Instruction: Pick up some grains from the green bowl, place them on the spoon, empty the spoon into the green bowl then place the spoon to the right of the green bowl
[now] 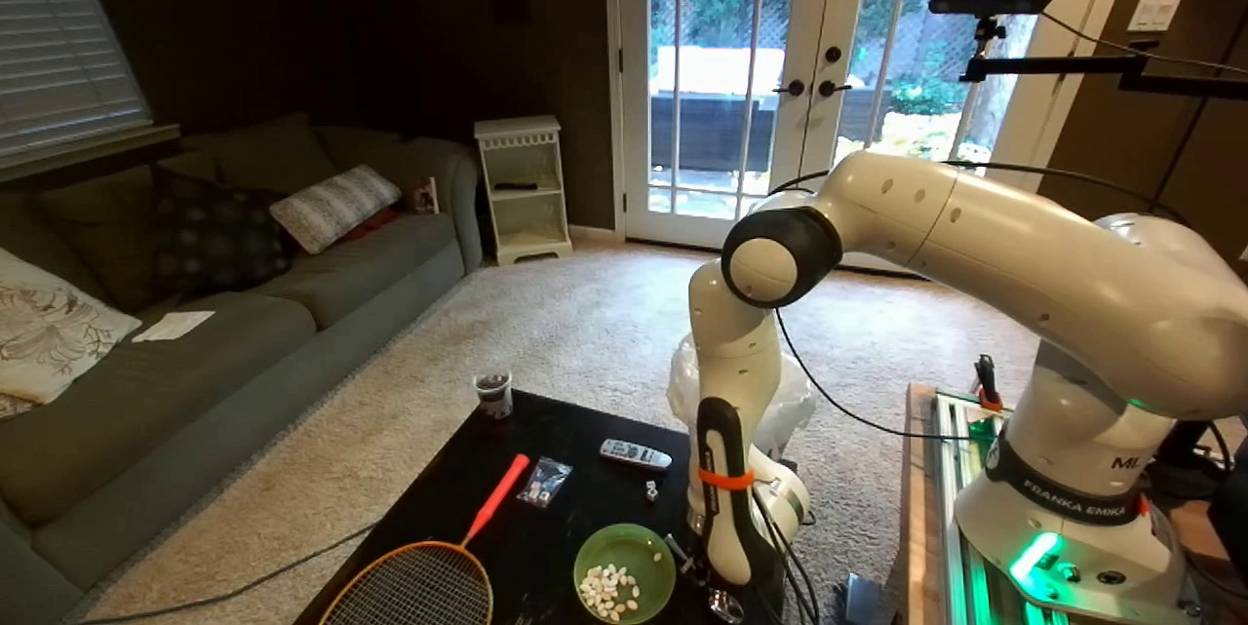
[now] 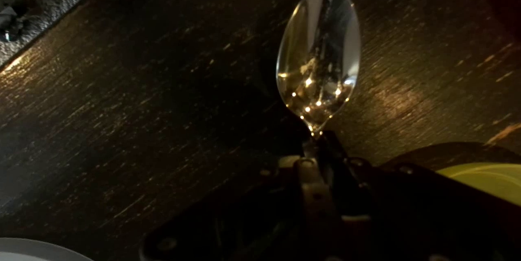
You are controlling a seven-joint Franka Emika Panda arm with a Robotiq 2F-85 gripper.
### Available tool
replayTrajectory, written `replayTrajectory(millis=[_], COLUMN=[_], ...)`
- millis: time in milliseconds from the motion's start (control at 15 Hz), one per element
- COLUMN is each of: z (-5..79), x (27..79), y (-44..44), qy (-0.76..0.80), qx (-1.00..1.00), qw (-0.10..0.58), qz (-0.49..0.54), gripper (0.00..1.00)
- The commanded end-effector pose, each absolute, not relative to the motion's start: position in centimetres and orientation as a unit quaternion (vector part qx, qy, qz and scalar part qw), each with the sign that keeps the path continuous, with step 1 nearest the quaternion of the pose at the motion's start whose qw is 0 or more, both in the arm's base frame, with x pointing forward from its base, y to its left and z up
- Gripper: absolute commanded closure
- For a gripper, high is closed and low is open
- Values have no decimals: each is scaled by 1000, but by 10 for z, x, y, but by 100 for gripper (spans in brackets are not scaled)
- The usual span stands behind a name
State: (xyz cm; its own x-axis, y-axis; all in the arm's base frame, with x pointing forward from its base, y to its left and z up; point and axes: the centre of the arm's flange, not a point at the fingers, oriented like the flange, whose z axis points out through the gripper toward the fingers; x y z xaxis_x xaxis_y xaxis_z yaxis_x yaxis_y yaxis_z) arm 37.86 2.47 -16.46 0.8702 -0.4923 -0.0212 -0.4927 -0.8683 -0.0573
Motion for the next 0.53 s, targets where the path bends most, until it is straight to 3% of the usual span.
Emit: replayTrajectory(millis=[0, 200, 267, 333, 467], z=[-174, -177, -177, -177, -175], x=[380, 380, 381, 381, 382], y=[27, 27, 27, 28, 30], qy=[264, 263, 263, 262, 262], qx=[-964, -964, -964, -964, -964], qw=[38, 39, 40, 41, 42], qz=[2, 3, 3, 3, 3], gripper=[98, 98, 90, 65, 60])
